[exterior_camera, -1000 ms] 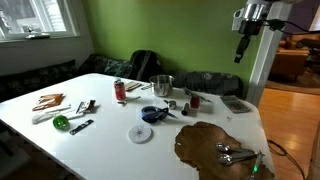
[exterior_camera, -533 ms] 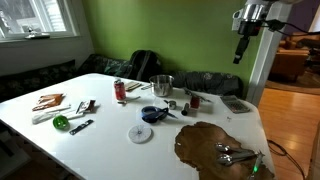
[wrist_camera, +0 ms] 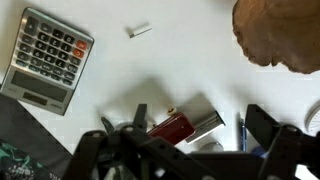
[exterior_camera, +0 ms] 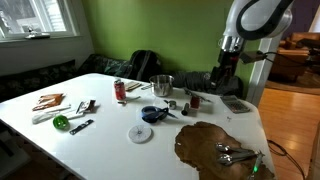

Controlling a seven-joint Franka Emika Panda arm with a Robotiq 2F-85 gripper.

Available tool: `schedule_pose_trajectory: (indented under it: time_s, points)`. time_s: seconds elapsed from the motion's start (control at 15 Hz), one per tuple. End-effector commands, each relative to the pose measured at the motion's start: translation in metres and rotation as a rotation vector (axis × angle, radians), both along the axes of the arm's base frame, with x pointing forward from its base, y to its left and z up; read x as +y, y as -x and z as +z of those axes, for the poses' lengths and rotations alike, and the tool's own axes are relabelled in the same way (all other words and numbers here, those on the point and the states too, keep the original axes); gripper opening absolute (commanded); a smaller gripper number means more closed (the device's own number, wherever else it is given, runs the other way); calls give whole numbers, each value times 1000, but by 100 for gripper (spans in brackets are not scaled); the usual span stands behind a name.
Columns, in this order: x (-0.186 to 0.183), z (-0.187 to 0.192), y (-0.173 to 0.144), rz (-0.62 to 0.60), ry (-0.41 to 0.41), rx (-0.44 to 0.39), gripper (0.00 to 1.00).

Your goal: Put the toy cart on the tray

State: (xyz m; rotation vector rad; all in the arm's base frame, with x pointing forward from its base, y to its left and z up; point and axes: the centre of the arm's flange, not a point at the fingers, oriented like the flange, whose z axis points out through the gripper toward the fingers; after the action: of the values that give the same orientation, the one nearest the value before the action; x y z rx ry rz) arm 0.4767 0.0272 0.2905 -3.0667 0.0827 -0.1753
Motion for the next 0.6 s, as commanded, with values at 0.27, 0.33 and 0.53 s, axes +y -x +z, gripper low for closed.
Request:
schedule_pose_trajectory:
  time_s: [0.27, 0.33, 0.53]
  points:
    - [-13, -81, -65, -391, -73, -30, 100]
    - [-16, -85, -71, -426, -95, -20, 100]
    - [-11, -77, -63, -389, -113, -14, 100]
